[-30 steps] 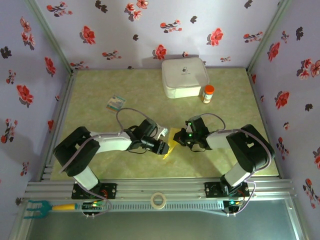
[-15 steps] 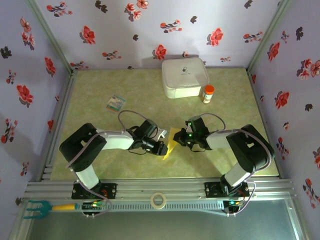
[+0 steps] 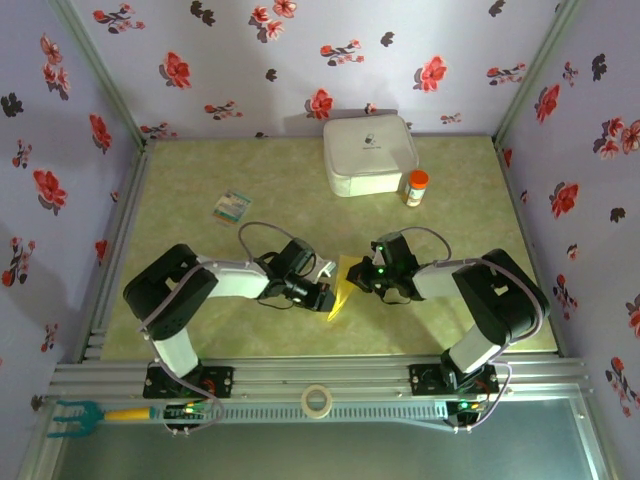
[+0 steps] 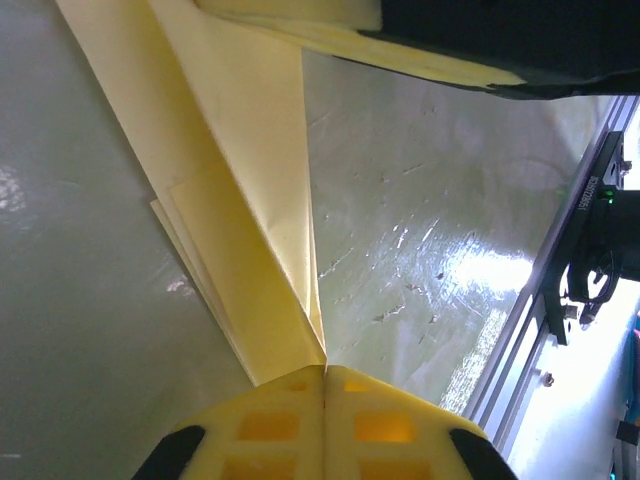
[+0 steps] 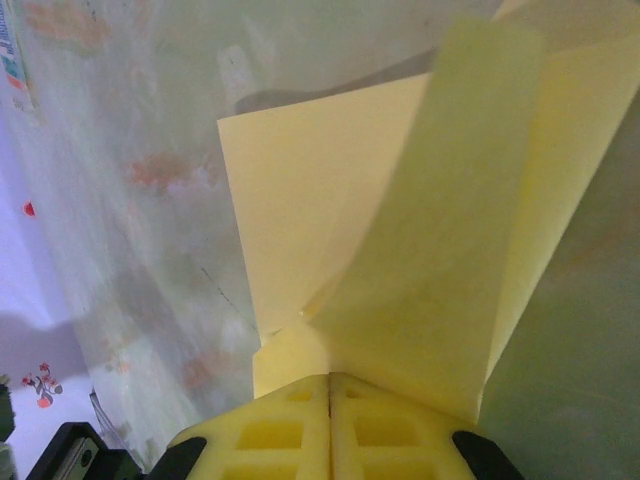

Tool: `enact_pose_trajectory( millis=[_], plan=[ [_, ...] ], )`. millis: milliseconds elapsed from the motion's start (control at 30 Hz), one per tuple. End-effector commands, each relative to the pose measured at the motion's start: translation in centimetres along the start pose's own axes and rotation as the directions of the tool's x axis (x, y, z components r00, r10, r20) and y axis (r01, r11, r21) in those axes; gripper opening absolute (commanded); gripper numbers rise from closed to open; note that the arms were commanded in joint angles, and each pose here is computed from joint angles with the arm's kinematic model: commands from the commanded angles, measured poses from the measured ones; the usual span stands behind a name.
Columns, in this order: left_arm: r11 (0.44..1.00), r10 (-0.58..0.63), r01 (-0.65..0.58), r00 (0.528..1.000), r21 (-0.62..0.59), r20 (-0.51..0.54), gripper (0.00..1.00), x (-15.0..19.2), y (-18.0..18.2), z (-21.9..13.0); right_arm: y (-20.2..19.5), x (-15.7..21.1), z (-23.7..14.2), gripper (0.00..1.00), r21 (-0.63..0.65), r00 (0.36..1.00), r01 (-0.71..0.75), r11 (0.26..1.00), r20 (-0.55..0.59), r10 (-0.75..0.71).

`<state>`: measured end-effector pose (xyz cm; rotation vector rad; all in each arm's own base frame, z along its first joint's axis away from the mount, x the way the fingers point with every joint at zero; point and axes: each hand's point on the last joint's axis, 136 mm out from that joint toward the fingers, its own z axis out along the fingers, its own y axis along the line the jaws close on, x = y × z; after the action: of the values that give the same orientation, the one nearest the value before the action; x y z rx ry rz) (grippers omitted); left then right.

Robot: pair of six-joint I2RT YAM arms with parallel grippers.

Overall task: Fold a paper plane with a square sheet of paper (pick it up from the middle)
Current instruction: Fold the wing for the fifth time at the center of the table.

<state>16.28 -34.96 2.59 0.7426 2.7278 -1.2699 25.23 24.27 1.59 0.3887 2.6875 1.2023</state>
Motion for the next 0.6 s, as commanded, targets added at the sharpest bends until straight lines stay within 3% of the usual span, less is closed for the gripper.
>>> enact_pose_trajectory(
  millis=[0,300,467,567],
  plan=[
    [0.999,-0.041,0.043,0.994,0.016,-0.097,0.0,3.0,1.1,0.6,-4.3,0.5,0.3,0.08,0.142,0.998,-0.064,0.988,0.02,0.062],
    [0.996,-0.083,0.085,0.991,0.014,-0.103,0.0,4.3,1.9,0.8,-4.1,0.5,0.4,0.08,0.141,0.998,-0.064,0.988,0.012,0.063],
    [0.996,-0.089,0.09,0.993,0.01,-0.081,0.1,4.2,1.8,0.4,-4.2,0.5,0.4,0.08,0.143,0.998,-0.064,0.988,0.01,0.063],
    [0.996,-0.086,0.086,0.994,-0.001,-0.067,0.09,4.0,1.8,0.2,-4.0,0.5,0.3,0.08,0.141,0.998,-0.062,0.988,0.009,0.062]
  ],
)
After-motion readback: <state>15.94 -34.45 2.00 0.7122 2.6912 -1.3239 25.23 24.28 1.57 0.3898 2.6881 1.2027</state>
